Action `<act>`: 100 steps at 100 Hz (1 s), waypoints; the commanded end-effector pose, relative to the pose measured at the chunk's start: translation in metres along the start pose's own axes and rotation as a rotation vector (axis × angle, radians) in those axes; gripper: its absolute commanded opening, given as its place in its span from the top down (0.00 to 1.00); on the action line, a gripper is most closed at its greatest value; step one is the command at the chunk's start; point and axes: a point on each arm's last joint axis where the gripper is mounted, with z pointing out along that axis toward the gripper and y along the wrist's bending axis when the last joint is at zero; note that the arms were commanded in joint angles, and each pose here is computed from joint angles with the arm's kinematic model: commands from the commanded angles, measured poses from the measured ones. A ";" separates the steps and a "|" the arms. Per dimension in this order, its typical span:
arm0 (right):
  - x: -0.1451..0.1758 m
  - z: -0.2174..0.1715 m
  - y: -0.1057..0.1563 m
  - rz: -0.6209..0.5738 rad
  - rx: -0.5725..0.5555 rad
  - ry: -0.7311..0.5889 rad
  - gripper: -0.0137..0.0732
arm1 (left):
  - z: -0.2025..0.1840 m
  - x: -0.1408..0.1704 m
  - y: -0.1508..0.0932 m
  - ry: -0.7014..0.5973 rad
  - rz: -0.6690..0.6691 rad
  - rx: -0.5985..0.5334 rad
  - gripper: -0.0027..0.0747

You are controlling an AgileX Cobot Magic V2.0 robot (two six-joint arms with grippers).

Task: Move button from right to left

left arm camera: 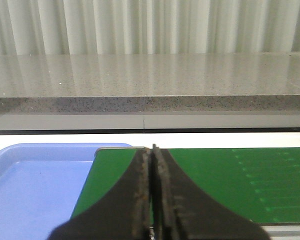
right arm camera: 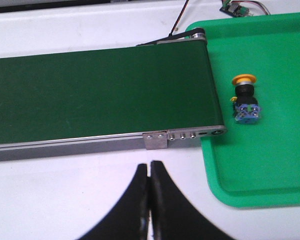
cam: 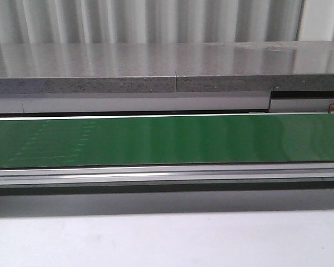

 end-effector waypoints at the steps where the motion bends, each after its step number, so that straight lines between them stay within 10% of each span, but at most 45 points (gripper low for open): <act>1: -0.014 0.000 0.002 -0.001 -0.009 -0.055 0.92 | -0.002 -0.001 -0.001 -0.096 -0.014 0.014 0.99; 19: -0.013 0.005 0.002 -0.002 -0.004 -0.020 0.78 | -0.002 -0.001 -0.001 -0.096 -0.014 0.014 0.99; 45: -0.015 0.005 0.002 -0.002 -0.006 -0.037 0.10 | -0.002 -0.001 -0.001 -0.096 -0.014 0.014 0.99; 100: -0.081 0.064 0.002 0.024 0.056 0.067 0.08 | -0.002 -0.001 -0.001 -0.096 -0.014 0.014 0.99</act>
